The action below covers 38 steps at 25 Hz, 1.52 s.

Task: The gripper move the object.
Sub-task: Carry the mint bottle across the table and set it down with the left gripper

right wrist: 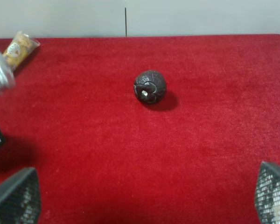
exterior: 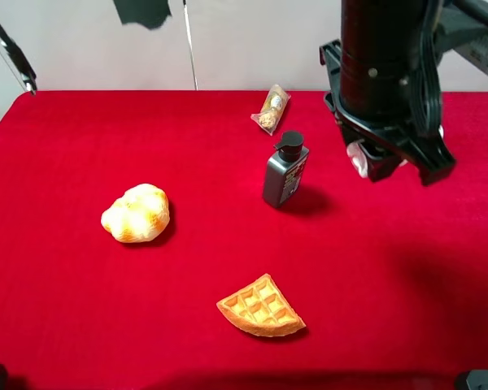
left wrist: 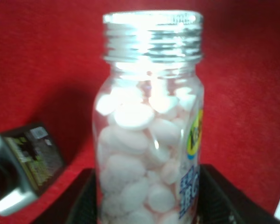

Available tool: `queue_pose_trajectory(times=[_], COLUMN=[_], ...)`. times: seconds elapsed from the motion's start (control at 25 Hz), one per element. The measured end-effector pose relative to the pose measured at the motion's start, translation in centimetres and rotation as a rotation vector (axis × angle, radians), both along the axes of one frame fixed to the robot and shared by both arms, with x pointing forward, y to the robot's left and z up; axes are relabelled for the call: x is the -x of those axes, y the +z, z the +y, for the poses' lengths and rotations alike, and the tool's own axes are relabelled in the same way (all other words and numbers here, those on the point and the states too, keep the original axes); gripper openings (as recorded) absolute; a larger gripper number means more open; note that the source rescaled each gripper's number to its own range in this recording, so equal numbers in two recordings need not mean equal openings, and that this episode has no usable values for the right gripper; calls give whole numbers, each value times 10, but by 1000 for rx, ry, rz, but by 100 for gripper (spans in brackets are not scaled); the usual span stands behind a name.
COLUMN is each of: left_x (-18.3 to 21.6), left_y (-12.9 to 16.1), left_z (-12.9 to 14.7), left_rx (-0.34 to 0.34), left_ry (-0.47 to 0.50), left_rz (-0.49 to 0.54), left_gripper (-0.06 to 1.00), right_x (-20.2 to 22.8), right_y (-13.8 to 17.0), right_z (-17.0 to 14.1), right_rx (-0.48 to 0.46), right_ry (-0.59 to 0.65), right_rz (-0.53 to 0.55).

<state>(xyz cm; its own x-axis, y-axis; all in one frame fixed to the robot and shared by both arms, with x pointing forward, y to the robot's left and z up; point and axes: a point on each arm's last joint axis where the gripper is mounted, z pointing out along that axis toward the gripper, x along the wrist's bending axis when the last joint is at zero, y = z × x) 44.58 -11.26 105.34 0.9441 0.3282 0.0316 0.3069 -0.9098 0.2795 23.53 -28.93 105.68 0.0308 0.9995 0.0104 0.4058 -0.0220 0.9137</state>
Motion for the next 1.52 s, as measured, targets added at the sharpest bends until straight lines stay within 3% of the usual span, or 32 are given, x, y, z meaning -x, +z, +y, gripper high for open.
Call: queue_pose_trajectory(times=[0.56,0.96,1.52], left_x=[29,38,41], left_y=[-55,-102,-151], left_z=[4,8,13], left_rx=[-157,-122,-123], left_ry=[12,31,58], left_rz=[98,123,148], left_gripper=[0,0,0], right_x=[0,0,0], right_y=[0,0,0], right_z=[0,0,0], right_rx=[0,0,0], right_ry=[0,0,0], right_rz=[0,0,0])
